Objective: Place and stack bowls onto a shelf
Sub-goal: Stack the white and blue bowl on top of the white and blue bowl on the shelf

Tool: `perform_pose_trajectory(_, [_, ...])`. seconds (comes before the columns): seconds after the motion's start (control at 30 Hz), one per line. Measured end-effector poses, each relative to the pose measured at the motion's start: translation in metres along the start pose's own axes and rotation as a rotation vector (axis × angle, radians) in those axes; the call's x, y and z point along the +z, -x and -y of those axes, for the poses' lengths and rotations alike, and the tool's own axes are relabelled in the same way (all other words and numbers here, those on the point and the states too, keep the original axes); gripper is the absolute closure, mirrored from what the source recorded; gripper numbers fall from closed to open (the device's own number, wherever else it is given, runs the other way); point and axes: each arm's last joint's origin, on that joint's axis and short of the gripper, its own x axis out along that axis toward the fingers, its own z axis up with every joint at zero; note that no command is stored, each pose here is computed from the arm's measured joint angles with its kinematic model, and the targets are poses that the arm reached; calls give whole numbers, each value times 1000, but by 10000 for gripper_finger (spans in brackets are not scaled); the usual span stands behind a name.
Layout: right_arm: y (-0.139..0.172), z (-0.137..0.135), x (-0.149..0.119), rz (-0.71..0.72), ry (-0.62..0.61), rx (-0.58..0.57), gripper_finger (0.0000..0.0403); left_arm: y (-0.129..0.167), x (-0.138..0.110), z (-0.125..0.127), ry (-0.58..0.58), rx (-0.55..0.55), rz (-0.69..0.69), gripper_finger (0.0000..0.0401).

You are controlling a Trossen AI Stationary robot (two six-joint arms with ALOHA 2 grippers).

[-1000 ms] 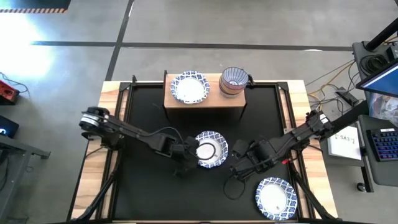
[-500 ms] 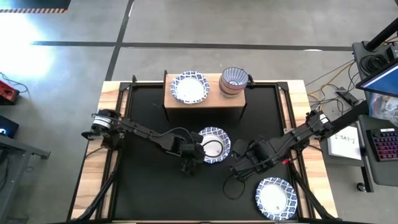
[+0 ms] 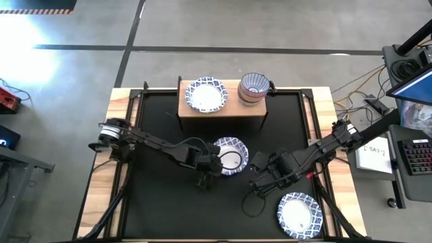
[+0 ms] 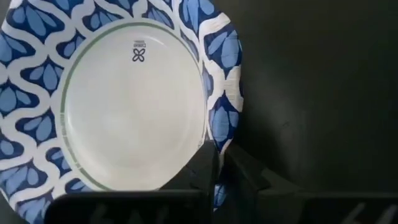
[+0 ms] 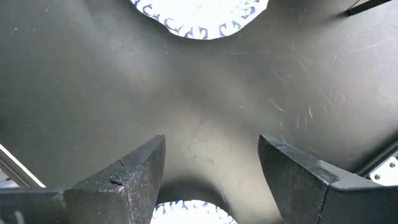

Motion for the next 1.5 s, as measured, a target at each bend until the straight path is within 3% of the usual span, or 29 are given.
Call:
perform_pose_trajectory(0.27, [0,0,0,-8,-3,3,170,31,8,-2,52,-10,73,399])
perform_pose_trajectory(0.6, [0,0,-1,-25,10,9,170,114,20,-10,84,34,298,400])
perform_pose_trajectory(0.9, [0,0,-1,-26,11,9,170,187,12,-28,56,288,407,400])
perform_pose_trajectory(1.03, [0,0,-1,-26,11,9,170,210,6,-38,30,510,322,400])
perform_pose_trajectory(1.13, [0,0,-1,-26,11,10,170,211,-1,-52,22,615,215,400])
perform_pose_trajectory(1.37, [0,0,-1,-25,-13,11,170,184,-29,-110,143,658,3,400])
perform_pose_trajectory(1.5, [0,-1,-2,-25,-34,11,170,181,-42,-135,229,620,11,400])
